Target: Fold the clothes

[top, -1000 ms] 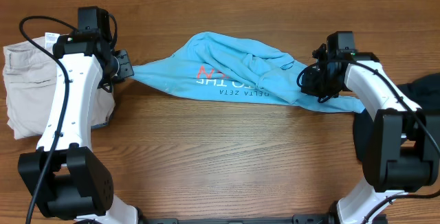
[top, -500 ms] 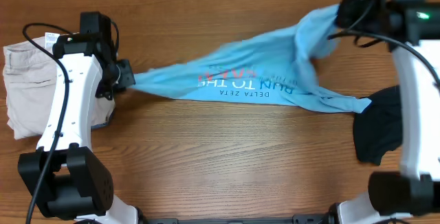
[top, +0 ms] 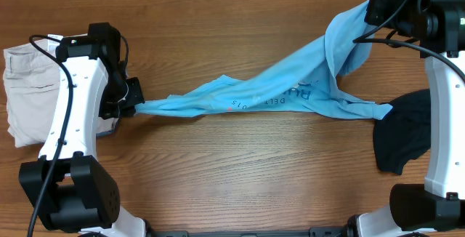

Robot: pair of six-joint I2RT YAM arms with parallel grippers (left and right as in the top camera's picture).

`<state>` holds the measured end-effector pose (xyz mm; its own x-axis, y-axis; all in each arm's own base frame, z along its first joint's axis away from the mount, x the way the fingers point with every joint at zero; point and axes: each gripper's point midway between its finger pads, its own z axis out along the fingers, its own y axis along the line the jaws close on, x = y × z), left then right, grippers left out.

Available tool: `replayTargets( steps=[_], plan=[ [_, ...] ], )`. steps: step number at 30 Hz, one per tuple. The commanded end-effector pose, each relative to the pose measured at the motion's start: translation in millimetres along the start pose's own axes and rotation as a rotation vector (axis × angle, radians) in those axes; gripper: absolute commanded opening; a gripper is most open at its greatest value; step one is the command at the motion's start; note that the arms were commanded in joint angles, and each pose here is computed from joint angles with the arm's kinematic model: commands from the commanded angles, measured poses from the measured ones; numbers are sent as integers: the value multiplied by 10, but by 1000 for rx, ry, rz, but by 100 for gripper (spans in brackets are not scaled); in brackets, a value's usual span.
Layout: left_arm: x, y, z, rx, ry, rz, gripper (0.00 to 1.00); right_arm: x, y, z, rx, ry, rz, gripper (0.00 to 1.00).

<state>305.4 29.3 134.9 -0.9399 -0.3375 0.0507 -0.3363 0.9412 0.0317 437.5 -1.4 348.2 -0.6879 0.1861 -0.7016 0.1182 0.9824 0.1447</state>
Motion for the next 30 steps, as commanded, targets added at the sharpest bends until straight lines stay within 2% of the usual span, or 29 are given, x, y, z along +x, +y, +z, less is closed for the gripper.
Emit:
replayTargets(
  steps=[1, 8, 11, 15, 19, 20, 21, 22, 23, 24, 27, 30],
  plan=[
    [-115, -83, -59, 44, -54, -8, 4, -123, -43, -36, 15, -49, -9, 4],
    [-542, -370, -364, 208, -278, 13, 4, -195, -30, -64, 9, -81, -9, 4],
    [-918, -465, -754, 267, -505, 24, 4, -273, -76, -79, 36, -116, 30, 4],
    [-1499, -598, -1378, 349, -851, 28, 4, -513, -366, -112, 169, -228, 143, 4],
    [-1969, -554, -1699, 362, -1073, -75, 4, -652, -572, -44, 219, -279, 189, 6],
    [-2050, -567, -1693, 375, -1090, -97, 4, -648, -610, -5, 226, -274, 192, 13],
    [-2105, -591, -1645, 391, -1087, -112, 13, -630, -629, 40, 231, -262, 193, 19],
    [-2136, -633, -1554, 411, -1062, -119, 49, -602, -650, 79, 237, -248, 194, 29],
    [-2141, -708, -1411, 438, -1013, -107, 82, -551, -667, 142, 244, -222, 192, 31],
    [-2114, -782, -1266, 461, -957, -87, 100, -504, -689, 184, 252, -200, 188, 32],
    [-1898, -985, -752, 491, -739, -43, 100, -340, -845, 296, 337, -133, 187, 33],
    [-1632, -1161, -419, 475, -584, 7, 100, -246, -932, 341, 387, -95, 183, 33]
  ],
)
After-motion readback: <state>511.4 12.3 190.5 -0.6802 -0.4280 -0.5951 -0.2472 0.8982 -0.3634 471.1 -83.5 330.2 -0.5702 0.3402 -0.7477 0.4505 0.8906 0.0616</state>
